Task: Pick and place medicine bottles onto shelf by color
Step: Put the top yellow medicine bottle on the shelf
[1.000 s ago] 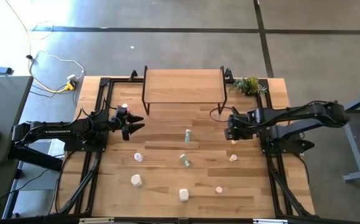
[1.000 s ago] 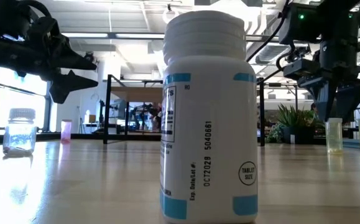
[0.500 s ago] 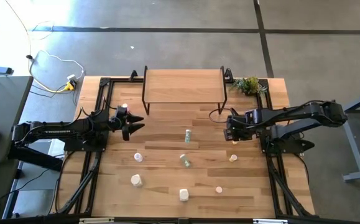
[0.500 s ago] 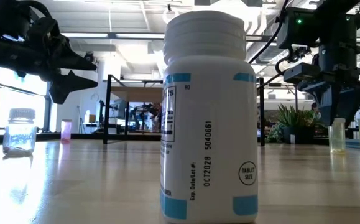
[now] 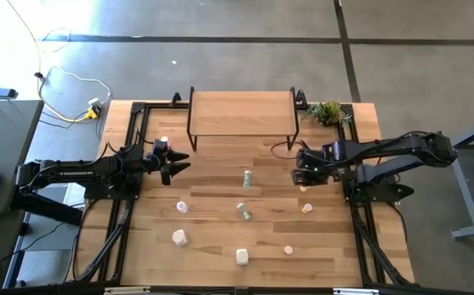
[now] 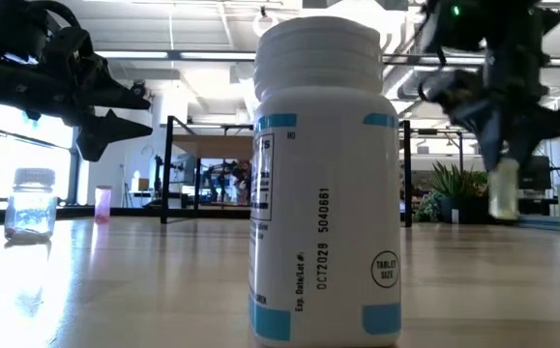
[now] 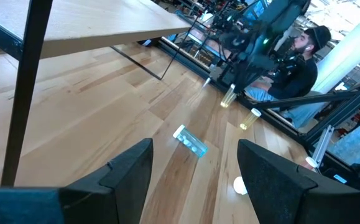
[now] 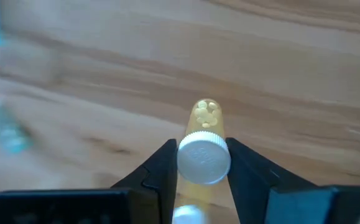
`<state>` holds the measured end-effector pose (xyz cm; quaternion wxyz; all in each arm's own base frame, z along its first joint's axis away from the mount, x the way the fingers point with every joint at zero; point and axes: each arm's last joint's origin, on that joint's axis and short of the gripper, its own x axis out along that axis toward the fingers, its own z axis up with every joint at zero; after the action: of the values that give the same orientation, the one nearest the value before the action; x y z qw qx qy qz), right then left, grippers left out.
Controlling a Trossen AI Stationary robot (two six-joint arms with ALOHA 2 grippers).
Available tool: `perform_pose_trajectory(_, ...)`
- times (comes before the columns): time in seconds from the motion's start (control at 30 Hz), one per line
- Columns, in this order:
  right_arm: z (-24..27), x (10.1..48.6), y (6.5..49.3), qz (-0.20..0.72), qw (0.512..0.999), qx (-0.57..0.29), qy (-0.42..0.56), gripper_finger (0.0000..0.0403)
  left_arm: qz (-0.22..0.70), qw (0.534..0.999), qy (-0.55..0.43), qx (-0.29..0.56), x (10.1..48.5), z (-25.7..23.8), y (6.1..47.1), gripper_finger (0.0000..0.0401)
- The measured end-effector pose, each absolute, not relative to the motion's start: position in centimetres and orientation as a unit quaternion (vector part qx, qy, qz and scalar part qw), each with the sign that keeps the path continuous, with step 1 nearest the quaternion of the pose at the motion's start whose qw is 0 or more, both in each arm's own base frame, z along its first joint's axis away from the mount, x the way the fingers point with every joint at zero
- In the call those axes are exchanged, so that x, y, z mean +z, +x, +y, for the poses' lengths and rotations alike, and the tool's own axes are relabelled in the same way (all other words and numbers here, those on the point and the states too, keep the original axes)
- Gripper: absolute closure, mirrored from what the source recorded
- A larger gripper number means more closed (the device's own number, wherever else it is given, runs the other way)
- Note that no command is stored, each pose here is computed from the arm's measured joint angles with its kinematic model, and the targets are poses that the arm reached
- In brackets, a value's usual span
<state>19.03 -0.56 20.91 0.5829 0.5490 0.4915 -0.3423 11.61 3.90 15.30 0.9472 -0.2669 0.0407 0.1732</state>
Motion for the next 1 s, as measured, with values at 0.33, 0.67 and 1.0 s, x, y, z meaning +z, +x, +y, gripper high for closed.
perform_pose_trajectory(0.33, -0.7, 29.9, 21.9, 0.356, 0.714, -0.311, 0.517, 0.0296, 0.041, 0.947, -0.267, 0.173, 15.3, 3.9, 11.6, 0.0176)
perform_pose_trajectory(0.67, -3.5, 37.5, 21.7, 0.230, 0.817, -0.340, 0.405, 0.0295, 0.040, 0.947, -0.267, 0.177, 15.3, 3.9, 11.6, 0.0176)
perform_pose_trajectory(1.0, -8.7, 41.5, 21.4, 0.234, 0.853, -0.359, 0.298, 0.0295, 0.038, 0.946, -0.266, 0.182, 15.3, 4.0, 11.6, 0.0176)
